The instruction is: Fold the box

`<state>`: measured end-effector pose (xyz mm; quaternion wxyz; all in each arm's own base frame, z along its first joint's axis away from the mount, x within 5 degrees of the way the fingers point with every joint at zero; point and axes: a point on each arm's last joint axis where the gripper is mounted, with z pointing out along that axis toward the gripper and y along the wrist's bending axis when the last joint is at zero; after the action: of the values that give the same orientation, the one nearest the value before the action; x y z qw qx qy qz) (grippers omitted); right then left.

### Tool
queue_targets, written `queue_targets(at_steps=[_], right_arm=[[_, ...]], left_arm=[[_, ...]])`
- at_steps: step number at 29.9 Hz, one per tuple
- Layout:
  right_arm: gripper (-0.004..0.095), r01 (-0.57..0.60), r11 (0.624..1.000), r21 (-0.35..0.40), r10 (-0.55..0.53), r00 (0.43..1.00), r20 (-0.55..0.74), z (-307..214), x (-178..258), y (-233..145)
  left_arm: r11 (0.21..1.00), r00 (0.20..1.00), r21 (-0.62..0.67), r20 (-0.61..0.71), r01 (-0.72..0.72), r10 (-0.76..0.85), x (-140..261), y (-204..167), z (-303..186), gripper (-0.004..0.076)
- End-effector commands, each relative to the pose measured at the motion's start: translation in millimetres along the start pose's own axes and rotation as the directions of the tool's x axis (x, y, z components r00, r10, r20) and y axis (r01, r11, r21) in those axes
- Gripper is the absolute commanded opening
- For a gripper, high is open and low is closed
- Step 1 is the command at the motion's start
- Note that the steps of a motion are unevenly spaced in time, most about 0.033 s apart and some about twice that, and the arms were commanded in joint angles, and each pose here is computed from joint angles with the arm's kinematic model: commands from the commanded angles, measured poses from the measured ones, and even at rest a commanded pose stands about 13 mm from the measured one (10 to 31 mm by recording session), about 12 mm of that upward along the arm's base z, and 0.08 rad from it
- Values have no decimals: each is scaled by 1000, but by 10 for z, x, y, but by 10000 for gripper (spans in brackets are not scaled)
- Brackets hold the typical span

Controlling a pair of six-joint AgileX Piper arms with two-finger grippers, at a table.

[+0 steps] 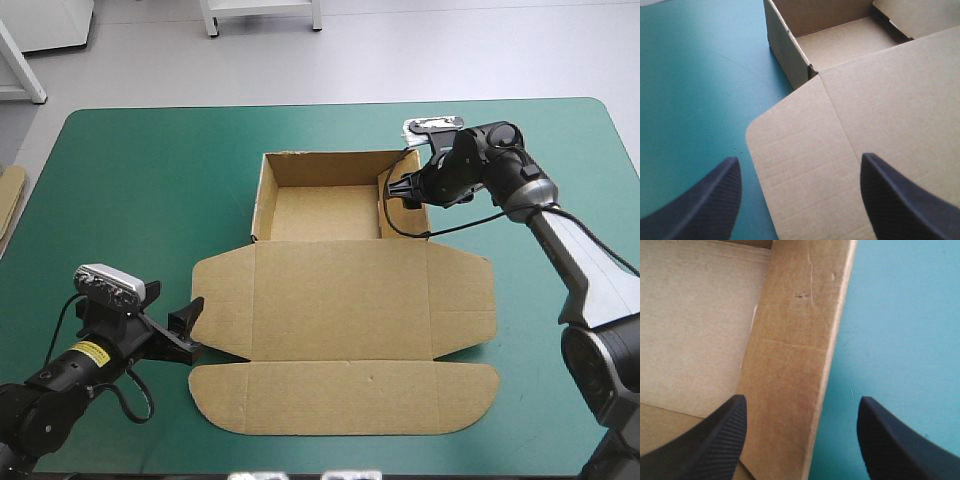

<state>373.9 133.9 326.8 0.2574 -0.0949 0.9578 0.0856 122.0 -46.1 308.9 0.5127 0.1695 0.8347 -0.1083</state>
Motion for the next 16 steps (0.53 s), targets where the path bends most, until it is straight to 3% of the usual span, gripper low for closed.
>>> queue_targets(at_steps=[1, 16], right_arm=[[644, -6, 1000, -8, 7, 998, 59, -146, -172, 20], [607, -18, 999, 43, 23, 991, -133, 254, -268, -2]], left_arm=[[1000, 995, -13, 101, 17, -16, -146, 11, -44, 491], [1000, 995, -9, 97, 24, -23, -143, 8, -43, 491]])
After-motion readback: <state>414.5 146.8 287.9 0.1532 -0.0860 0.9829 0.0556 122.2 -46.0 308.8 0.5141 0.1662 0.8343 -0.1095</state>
